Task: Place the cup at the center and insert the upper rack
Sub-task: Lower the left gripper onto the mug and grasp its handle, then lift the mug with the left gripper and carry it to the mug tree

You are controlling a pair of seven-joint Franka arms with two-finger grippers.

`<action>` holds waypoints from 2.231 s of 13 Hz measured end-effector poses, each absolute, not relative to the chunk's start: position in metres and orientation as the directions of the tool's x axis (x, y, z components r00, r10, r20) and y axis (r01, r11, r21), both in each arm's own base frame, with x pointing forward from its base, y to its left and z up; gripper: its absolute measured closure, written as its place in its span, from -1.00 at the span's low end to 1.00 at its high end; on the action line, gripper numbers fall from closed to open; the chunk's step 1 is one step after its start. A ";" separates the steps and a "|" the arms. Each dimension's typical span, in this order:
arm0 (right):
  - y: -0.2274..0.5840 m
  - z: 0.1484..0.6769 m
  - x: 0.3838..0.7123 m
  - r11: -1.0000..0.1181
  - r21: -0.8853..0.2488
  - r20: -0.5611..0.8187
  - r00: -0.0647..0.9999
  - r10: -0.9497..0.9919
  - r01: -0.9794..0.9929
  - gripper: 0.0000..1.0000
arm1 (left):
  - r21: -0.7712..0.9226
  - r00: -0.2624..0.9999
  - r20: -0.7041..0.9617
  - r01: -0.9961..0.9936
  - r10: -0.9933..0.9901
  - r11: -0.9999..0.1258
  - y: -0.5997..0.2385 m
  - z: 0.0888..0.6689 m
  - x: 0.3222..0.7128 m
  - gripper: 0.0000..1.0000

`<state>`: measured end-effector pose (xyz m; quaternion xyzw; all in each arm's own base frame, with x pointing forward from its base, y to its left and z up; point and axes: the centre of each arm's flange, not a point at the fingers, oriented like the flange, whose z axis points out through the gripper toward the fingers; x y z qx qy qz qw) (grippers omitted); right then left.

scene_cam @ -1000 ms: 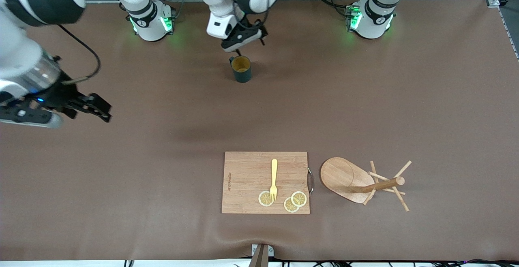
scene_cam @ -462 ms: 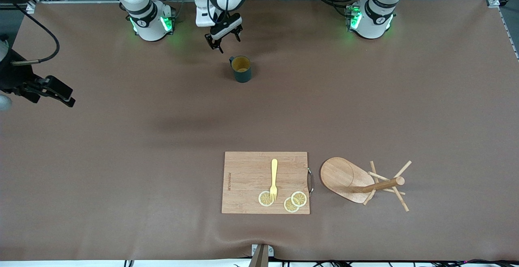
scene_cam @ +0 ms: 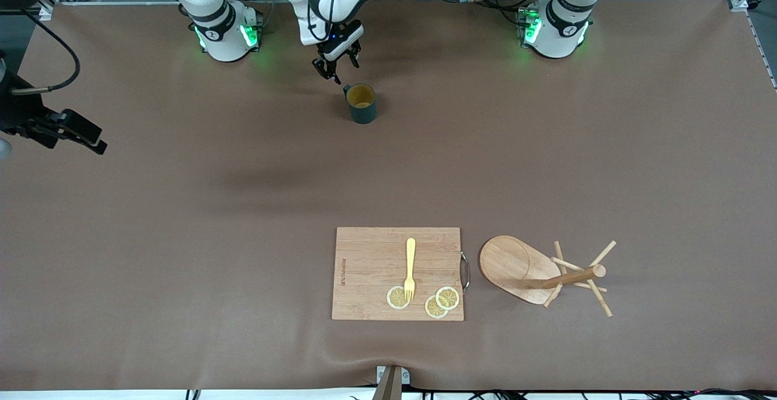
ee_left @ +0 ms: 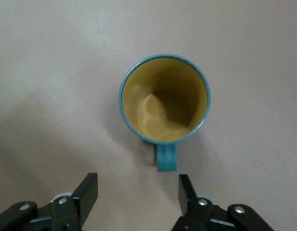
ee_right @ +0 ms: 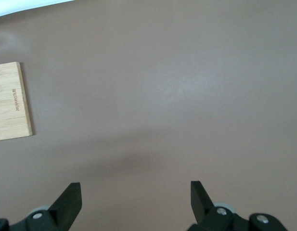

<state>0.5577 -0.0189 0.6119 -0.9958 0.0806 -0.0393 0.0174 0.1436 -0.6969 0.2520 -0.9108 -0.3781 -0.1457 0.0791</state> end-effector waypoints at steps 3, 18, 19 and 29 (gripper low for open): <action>-0.023 0.621 0.549 -0.987 -0.044 0.074 0.984 -0.160 -0.157 -1.00 | -0.015 0.655 0.342 0.721 0.674 -0.693 -0.697 0.252 0.150 -0.46; -0.023 0.650 0.544 -0.990 -0.047 0.127 0.983 -0.135 -0.130 -1.00 | 0.043 0.594 0.346 0.763 0.726 -0.645 -0.702 0.223 0.172 -0.29; -0.023 0.650 0.544 -0.990 -0.047 0.128 0.983 -0.135 -0.130 -1.00 | 0.043 0.591 0.347 0.766 0.729 -0.641 -0.702 0.220 0.171 -0.15; -0.023 0.651 0.545 -0.990 -0.050 0.138 0.981 -0.135 -0.129 -1.00 | 0.067 0.573 0.301 0.785 0.762 -0.616 -0.710 0.236 0.172 0.58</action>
